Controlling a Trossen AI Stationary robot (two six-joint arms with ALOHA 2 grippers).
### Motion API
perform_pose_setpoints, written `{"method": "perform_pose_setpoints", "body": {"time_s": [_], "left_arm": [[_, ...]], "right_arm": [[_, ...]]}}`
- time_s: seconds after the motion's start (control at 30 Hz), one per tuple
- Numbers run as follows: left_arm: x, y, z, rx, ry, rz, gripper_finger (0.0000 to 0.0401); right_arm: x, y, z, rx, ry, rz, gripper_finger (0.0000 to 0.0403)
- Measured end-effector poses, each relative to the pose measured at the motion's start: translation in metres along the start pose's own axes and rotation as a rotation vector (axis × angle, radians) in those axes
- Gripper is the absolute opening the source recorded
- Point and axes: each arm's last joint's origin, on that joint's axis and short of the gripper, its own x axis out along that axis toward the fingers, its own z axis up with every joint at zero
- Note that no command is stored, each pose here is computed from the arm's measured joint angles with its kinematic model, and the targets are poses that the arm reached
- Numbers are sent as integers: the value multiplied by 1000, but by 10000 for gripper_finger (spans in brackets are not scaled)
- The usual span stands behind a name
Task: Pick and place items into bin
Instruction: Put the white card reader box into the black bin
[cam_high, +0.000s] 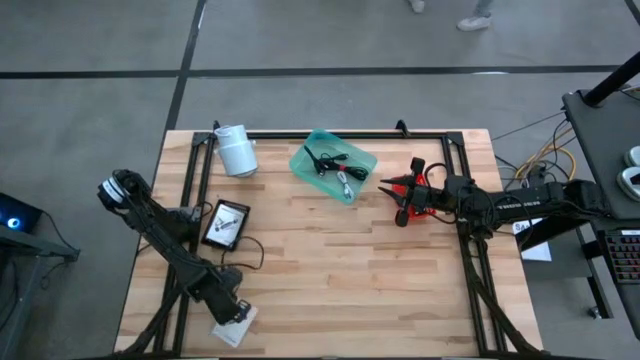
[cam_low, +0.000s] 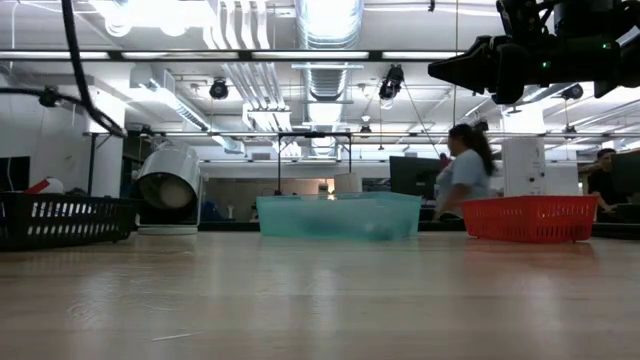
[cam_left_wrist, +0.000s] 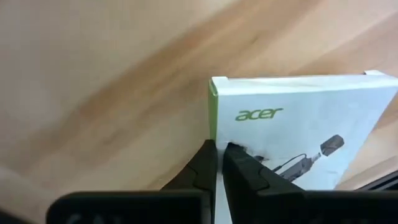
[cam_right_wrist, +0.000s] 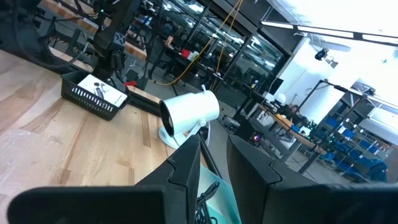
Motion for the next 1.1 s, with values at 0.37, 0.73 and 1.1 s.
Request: {"method": "perform_pose_setpoints", "body": {"time_s": [0.37, 0.73, 1.1], "left_arm": [[-38, -6, 25, 193, -512, -221, 0], [-80, -18, 80, 198, -705, -107, 0], [-137, -23, 96, 128, -724, 73, 0]], "right_arm": [[0, 0, 0, 3, 0, 0, 68], [0, 0, 0, 3, 0, -1, 68], [0, 0, 0, 2, 0, 0, 68]]}}
